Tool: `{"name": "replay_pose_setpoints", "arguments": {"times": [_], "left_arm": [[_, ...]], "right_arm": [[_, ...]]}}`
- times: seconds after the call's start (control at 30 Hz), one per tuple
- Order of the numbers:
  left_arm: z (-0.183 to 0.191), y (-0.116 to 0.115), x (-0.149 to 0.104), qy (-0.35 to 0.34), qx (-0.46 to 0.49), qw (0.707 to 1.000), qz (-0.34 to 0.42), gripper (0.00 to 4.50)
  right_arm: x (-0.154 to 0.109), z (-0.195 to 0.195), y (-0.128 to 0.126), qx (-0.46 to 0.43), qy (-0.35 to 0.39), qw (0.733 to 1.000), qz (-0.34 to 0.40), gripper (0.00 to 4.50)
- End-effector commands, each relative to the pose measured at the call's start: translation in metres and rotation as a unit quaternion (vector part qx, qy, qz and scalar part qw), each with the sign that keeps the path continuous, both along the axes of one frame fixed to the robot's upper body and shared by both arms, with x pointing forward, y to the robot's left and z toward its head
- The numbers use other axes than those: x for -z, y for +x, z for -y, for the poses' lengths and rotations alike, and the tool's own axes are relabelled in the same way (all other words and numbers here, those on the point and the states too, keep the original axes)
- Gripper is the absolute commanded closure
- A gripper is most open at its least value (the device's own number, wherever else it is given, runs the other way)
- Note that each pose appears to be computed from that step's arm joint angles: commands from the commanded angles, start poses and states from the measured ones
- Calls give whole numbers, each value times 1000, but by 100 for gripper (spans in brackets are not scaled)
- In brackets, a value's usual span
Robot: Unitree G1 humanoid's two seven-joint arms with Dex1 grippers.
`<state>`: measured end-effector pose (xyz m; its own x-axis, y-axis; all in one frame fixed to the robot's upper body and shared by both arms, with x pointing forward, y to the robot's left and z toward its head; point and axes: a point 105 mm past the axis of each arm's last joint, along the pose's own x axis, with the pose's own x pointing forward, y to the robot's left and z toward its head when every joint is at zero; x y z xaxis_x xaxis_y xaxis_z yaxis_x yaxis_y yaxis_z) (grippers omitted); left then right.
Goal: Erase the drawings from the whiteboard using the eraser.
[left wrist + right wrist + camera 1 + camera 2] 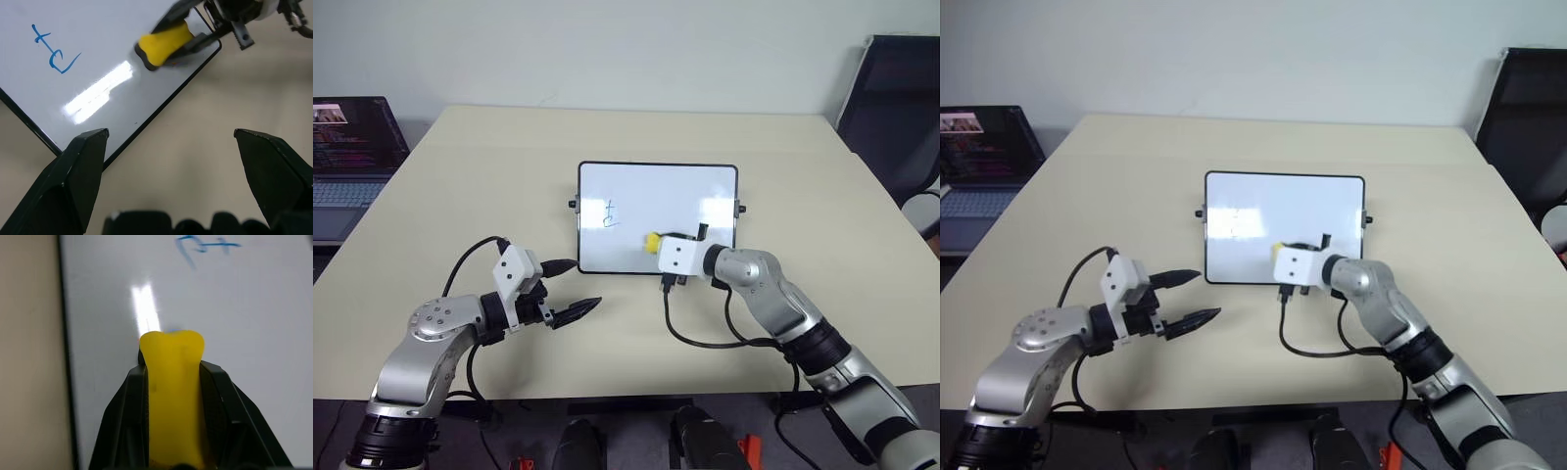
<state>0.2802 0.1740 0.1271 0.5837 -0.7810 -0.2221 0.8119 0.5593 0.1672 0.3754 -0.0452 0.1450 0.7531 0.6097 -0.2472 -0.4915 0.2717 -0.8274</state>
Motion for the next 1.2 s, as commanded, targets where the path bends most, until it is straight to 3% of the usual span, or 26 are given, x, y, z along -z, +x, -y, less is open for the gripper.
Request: {"name": "replay_pose_setpoints", "arguments": {"times": [0.03,0.13,0.3,0.5,1.03,1.2], "left_arm": [[1,-2,-11,-3,4,1000,20,0],[-6,0,-15,-14,-16,1000,23,0],[-23,5,-24,-34,-56,997,29,0],[-45,10,-34,-43,-106,993,42,0],[-44,3,-38,-27,-115,992,50,0],[-36,1,-35,-5,-103,993,50,0]], "right_arm": [[-10,14,4,30,44,998,-12,340],[-13,11,-7,13,78,996,-43,340],[-35,11,-33,-15,197,974,-113,340],[-40,19,-61,-35,250,951,-178,340],[-36,0,-72,-66,241,949,-191,340],[-39,-7,-57,-56,221,962,-148,340]]}}
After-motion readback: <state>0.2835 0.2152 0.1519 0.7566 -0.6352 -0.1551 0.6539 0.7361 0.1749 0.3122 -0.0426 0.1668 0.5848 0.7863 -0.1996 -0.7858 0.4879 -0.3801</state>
